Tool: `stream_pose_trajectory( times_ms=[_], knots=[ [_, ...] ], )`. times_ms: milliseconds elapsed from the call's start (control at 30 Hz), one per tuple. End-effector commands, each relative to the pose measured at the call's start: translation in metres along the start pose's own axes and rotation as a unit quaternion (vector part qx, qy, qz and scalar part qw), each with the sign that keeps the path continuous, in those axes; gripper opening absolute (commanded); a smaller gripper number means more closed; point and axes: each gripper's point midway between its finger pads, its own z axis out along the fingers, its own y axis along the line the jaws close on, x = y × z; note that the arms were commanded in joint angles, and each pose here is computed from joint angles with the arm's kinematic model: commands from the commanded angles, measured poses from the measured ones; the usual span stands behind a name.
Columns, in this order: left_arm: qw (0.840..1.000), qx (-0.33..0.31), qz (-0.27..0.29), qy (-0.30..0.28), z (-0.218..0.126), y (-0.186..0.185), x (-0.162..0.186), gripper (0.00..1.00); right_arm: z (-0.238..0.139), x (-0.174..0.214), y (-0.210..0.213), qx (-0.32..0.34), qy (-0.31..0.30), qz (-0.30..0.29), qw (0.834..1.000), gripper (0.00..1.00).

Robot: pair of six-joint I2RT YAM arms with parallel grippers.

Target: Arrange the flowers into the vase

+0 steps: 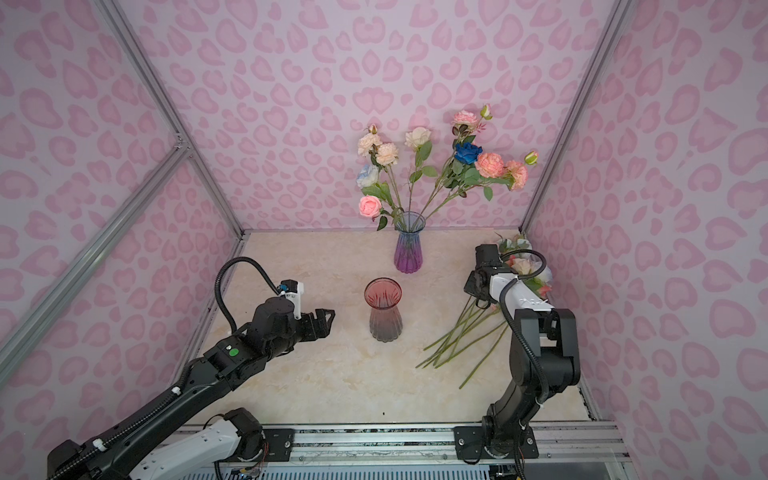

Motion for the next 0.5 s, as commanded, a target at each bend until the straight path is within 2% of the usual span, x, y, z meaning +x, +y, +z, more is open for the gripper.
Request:
stream_pose_trajectory(
  times_ms=[0, 267, 467],
  knots=[
    [1.0, 0.019, -0.006, -0.013, -0.004, -0.008, -0.009, 0.89, -0.015, 0.0, 0.001, -0.003, -0.011, -0.004, 1.0, 0.01],
    [0.999, 0.031, -0.013, -0.019, -0.013, -0.011, -0.011, 0.89, -0.071, -0.003, 0.024, -0.036, -0.06, -0.033, 0.997, 0.01],
    [0.999, 0.034, -0.016, -0.025, -0.022, -0.012, -0.014, 0.88, -0.121, -0.008, 0.029, -0.084, -0.11, -0.018, 0.99, 0.01]
  ],
)
